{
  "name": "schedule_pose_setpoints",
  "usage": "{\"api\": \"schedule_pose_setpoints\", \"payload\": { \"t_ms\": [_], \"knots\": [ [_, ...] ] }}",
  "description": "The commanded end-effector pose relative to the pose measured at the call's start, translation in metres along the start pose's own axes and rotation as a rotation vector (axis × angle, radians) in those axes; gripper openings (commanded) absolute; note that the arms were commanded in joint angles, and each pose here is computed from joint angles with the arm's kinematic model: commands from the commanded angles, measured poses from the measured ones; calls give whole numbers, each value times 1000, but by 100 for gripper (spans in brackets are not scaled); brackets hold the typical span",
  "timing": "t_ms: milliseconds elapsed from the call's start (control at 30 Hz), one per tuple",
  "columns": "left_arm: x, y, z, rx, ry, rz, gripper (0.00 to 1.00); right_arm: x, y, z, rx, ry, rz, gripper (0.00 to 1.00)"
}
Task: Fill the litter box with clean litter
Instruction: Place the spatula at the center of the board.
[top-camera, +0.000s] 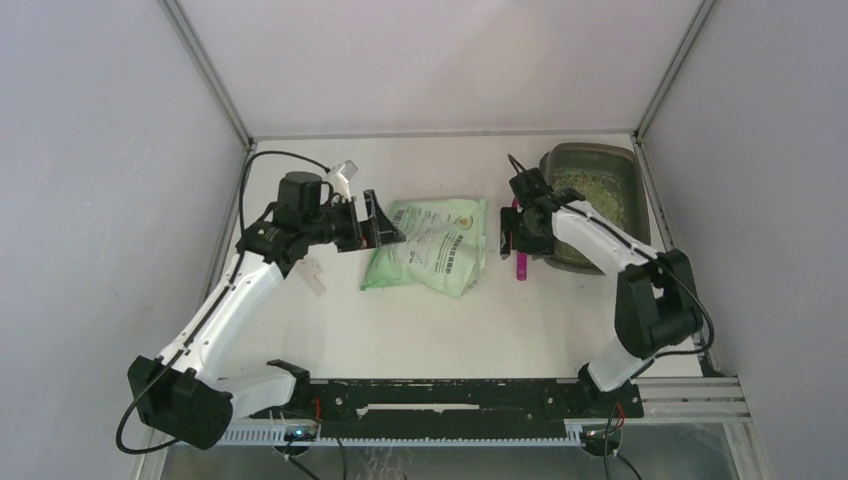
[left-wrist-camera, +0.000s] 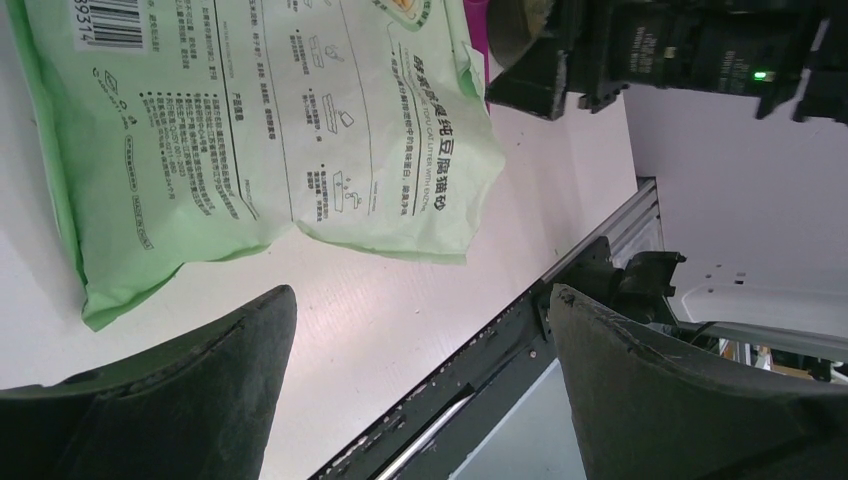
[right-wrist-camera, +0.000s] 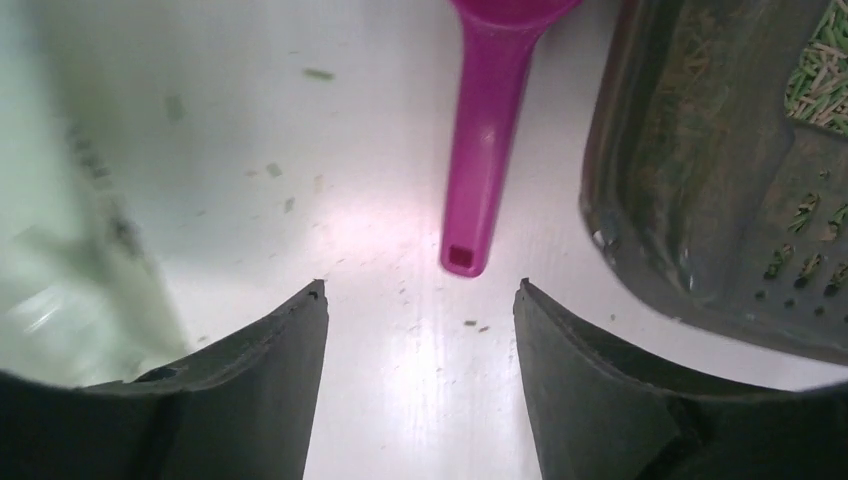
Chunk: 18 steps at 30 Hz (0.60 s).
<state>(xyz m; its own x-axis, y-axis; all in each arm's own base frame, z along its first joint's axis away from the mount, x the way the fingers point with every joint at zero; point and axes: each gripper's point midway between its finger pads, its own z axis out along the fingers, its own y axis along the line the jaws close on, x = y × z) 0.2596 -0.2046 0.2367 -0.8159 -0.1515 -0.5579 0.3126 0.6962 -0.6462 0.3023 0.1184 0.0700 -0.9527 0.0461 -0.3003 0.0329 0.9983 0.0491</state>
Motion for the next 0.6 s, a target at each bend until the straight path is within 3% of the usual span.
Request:
{"api": "schedule_pose_setpoints", "payload": {
  "t_ms": [0,233,400,567],
  "knots": [
    [-22,-24,-29,24,-104,68,100,-31,18,-55,-143,-158,22,74],
    [-17,-28,-47,17,-160,36,100,-71,40,-93,-380,-258,132,83],
    [-13,-36,-63,34,-199,26,100,-95,74,-75,-606,-192,193,87],
    [1,-40,-75,77,-245,-1,100,-112,99,-47,-689,-128,202,87]
  ]
}}
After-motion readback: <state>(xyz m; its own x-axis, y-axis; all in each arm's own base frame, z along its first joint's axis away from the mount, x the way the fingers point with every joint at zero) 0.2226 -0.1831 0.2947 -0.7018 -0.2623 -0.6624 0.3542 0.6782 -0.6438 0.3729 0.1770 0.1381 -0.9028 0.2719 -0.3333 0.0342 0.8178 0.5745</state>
